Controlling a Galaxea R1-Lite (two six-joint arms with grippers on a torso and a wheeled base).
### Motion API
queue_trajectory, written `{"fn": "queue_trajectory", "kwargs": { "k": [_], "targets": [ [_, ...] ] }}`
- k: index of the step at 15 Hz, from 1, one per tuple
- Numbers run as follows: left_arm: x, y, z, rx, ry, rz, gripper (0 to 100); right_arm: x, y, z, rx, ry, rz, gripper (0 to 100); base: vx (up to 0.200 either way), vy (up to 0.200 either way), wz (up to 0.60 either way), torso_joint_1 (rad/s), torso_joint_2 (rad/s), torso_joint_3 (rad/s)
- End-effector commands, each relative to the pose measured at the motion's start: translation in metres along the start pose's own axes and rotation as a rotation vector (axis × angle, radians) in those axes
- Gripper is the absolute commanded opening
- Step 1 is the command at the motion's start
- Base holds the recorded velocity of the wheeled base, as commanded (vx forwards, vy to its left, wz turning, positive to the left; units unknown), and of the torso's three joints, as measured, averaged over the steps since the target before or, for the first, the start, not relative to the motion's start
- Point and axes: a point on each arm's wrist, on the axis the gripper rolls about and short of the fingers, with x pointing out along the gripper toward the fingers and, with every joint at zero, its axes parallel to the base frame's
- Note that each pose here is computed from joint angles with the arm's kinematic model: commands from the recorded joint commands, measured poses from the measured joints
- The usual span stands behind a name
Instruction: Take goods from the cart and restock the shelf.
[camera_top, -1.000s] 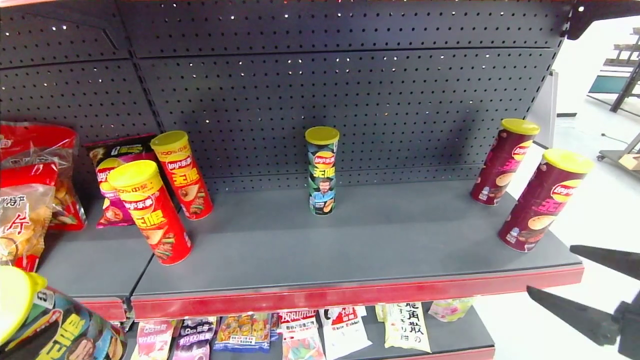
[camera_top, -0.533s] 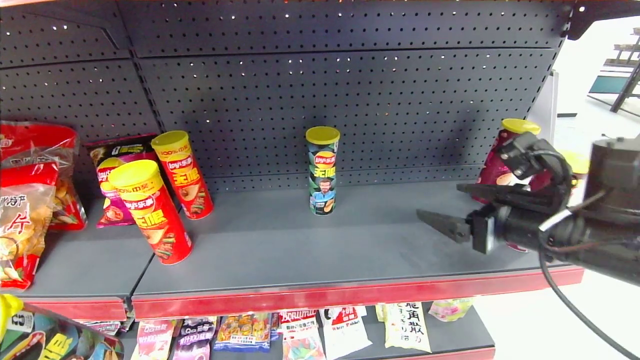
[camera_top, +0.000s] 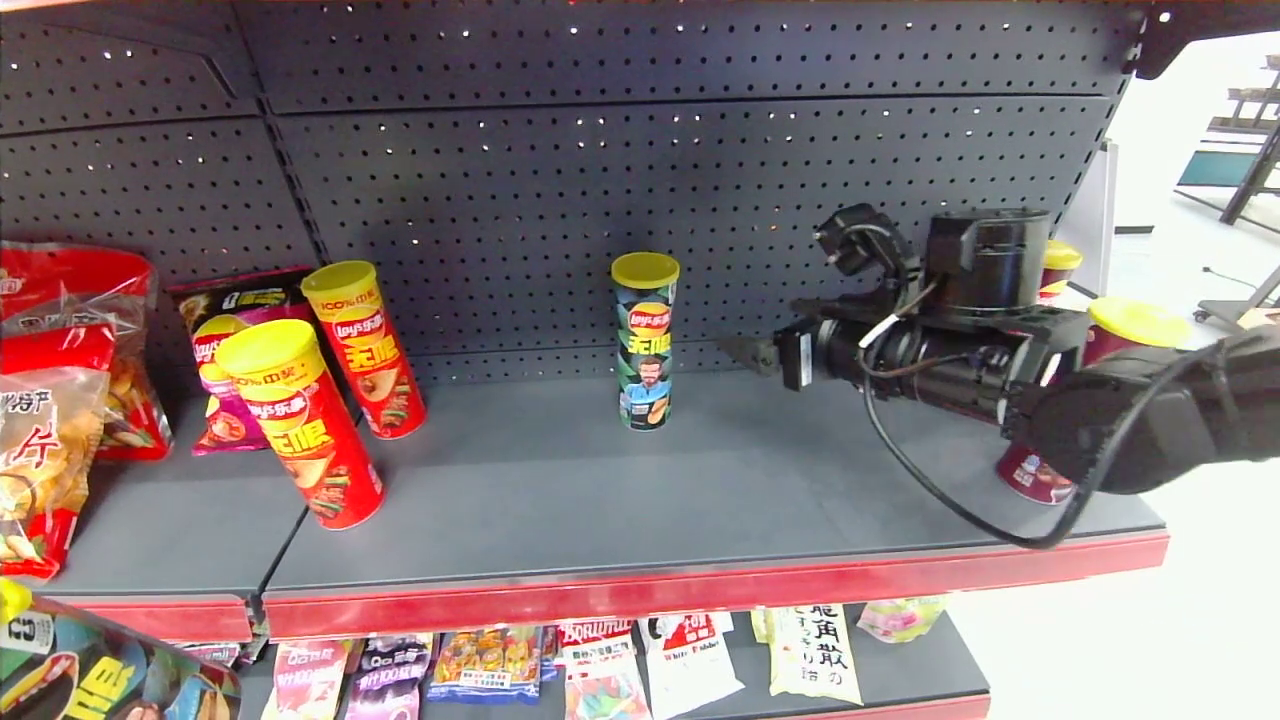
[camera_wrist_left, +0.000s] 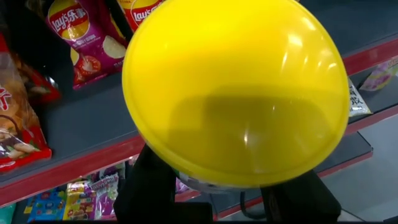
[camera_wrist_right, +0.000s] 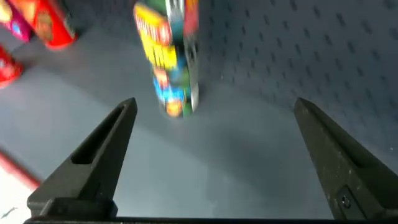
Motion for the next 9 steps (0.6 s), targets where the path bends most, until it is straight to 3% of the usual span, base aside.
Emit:
{"fn": "queue_trajectory", "kwargs": {
  "k": [1, 9],
  "targets": [
    [0.002, 0.001, 0.000, -0.003, 0.011, -0.002, 0, 0.038, 0.005, -0.009, 0.006, 0.010, 0.018, 100, 0.000, 0.000, 0.00, 0.000, 0.00, 0.000],
    [0.002, 0.000, -0.001, -0.005, 0.018, -0.003, 0, 0.074, 0.033, -0.004, 0.016, -0.032, 0.020, 100, 0.000, 0.000, 0.00, 0.000, 0.00, 0.000]
  ]
}}
